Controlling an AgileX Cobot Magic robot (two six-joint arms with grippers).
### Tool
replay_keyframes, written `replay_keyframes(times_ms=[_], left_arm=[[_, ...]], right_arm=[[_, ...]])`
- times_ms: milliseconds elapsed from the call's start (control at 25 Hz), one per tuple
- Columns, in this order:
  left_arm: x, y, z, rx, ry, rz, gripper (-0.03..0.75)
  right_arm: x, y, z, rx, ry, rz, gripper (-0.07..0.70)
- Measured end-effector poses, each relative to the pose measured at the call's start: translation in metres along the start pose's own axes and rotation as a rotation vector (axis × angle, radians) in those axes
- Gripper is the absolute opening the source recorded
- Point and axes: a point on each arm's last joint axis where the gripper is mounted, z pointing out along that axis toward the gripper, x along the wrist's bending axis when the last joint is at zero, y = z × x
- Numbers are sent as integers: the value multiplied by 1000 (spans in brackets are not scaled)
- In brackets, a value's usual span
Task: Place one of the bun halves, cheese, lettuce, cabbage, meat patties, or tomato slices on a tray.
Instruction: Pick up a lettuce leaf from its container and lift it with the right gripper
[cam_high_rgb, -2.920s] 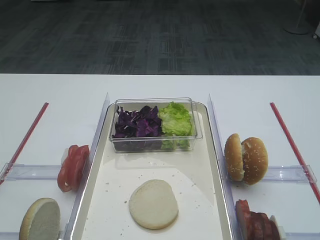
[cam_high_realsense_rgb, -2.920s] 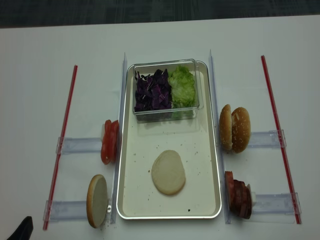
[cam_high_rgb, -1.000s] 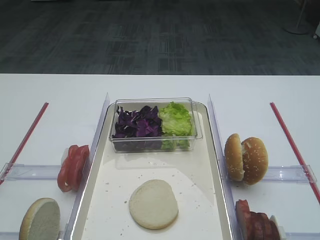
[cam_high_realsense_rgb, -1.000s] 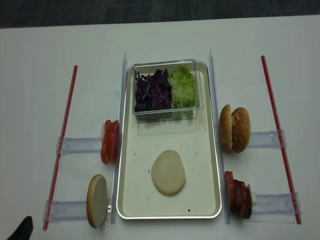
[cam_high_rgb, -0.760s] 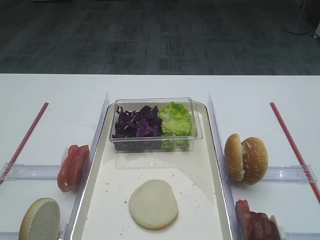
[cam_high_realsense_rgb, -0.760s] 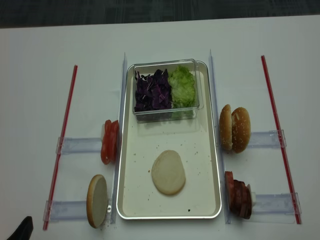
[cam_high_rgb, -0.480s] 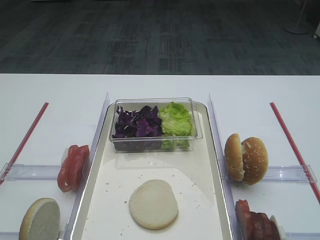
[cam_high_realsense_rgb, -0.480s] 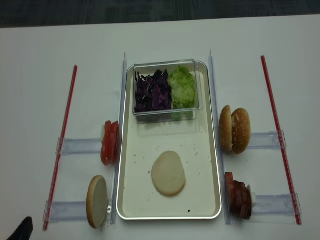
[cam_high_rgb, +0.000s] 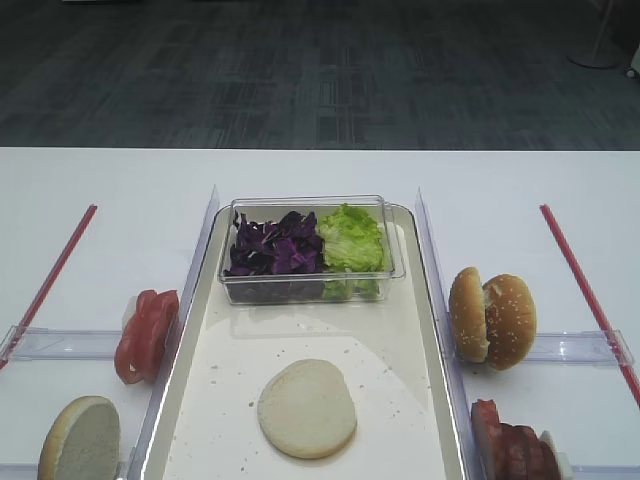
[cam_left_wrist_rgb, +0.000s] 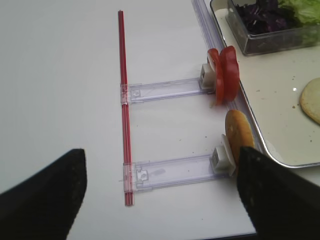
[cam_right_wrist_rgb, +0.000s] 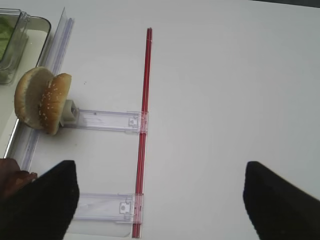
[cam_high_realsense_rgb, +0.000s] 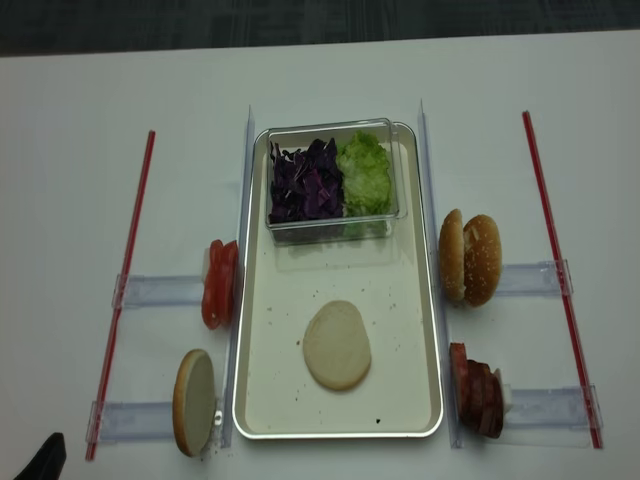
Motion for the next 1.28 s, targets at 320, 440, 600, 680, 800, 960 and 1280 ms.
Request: replay_keyframes(times_ms=[320, 440, 600, 680, 800, 960, 1280], left_arm=[[0, 0, 0, 0, 0, 0, 564], [0, 0, 0, 0, 0, 0, 564], [0, 0, 0, 0, 0, 0, 564], [0, 0, 0, 0, 0, 0, 564], [0, 0, 0, 0, 0, 0, 564], [0, 0, 0, 0, 0, 0, 564], [0, 0, 0, 0, 0, 0, 564]], right_arm=[[-3, 66, 14, 112, 41, 48, 678], [-4, 96, 30, 175, 74, 69, 678], [-5, 132, 55, 254, 103, 92, 678], [-6, 151, 71, 288, 116, 102, 678], [-7, 174, 95, 327, 132, 117, 678], [-8, 193, 130, 405, 140, 120, 678], [-6, 189, 200, 571, 165, 135, 678]])
